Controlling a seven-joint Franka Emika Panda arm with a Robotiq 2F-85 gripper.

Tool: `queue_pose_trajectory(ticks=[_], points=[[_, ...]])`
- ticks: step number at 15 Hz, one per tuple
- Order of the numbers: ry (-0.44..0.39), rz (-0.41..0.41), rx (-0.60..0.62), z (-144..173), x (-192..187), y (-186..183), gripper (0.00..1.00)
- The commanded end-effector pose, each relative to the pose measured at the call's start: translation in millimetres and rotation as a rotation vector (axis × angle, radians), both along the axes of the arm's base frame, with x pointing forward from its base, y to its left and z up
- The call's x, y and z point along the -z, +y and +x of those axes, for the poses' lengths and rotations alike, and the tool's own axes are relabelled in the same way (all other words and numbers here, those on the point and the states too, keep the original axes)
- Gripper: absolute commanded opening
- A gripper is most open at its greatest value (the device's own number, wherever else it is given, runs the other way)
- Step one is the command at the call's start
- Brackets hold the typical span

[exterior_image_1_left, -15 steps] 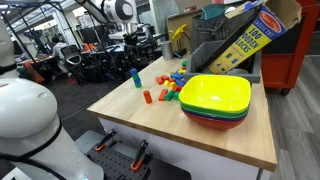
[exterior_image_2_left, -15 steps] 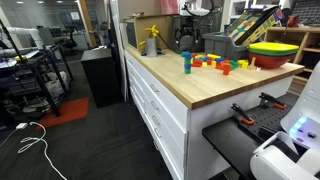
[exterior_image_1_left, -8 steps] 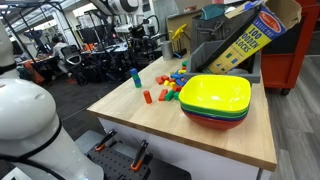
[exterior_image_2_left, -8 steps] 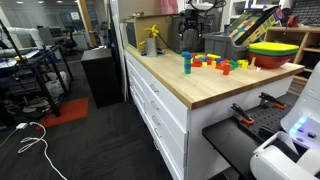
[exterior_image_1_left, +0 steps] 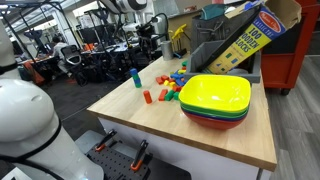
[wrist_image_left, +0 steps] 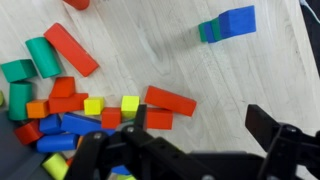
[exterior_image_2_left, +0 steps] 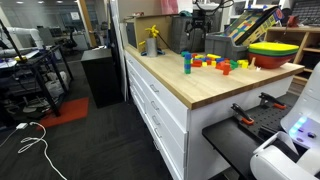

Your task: Pick up a blue block and stack it on the stack on the left of the table

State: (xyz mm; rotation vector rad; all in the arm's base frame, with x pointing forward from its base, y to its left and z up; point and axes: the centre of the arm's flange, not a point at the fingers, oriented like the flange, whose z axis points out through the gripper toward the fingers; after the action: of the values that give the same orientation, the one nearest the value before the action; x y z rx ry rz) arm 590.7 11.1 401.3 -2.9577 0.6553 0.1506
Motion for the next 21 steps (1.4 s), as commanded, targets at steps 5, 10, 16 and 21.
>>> queue_pose_trajectory(ticks=[5,10,16,21], points=[[0.036,-0.048,0.068,-11.4,23.5,-27.3,1.0],[0.06,-0.037,0.044,-24.2,49.3,-34.8,1.0],[0.005,-0.069,-0.138,-48.7,51.1,-43.9,1.0],[-0.087,-0.125,-0.265,-77.4,15.2,-46.5,1.0]])
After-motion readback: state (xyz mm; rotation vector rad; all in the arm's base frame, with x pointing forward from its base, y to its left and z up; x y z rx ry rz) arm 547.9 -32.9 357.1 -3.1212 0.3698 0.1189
